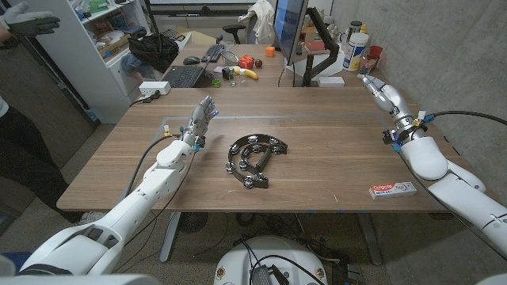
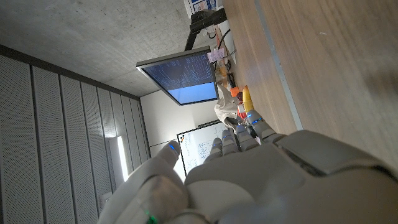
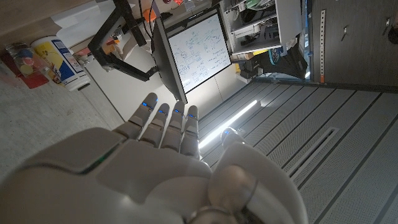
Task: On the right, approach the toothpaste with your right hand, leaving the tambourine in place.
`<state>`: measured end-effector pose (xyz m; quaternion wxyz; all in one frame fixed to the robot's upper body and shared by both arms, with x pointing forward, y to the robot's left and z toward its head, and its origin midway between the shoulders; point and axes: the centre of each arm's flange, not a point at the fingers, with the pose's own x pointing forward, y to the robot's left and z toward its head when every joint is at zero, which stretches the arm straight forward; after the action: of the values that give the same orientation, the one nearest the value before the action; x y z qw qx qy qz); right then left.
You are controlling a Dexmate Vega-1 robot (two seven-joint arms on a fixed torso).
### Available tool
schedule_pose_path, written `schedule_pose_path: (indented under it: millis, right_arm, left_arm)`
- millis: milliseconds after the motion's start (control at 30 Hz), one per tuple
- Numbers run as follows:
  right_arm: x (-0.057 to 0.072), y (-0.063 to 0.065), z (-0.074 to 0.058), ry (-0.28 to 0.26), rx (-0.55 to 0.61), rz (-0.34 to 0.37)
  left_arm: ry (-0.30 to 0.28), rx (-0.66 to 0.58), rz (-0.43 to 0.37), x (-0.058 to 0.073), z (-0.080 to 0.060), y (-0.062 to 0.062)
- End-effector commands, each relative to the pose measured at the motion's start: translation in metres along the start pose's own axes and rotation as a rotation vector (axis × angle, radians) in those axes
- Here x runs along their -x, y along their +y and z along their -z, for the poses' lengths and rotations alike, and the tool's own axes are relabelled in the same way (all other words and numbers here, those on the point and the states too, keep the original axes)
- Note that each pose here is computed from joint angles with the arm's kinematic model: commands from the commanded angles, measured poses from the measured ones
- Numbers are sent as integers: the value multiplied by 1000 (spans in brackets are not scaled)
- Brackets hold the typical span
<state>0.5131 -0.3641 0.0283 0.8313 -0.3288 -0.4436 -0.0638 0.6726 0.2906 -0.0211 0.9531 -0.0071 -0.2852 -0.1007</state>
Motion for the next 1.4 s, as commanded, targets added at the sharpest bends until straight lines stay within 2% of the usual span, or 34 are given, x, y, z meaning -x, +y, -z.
schedule_pose_path:
  millis: [33, 600, 933, 1400]
  right_arm:
    - [9, -7, -13, -21, 76, -45]
    - [20, -13, -28, -49, 153, -84]
    - [27, -16, -48, -70, 212, -92]
    - [34, -20, -55, -65, 266, -94]
  left_arm:
    - [2, -1, 4, -2, 1, -1]
    - [0, 0, 6, -1, 1, -1]
    - [0, 1, 6, -1, 1, 0]
    - [-4, 2, 9, 0, 1, 0]
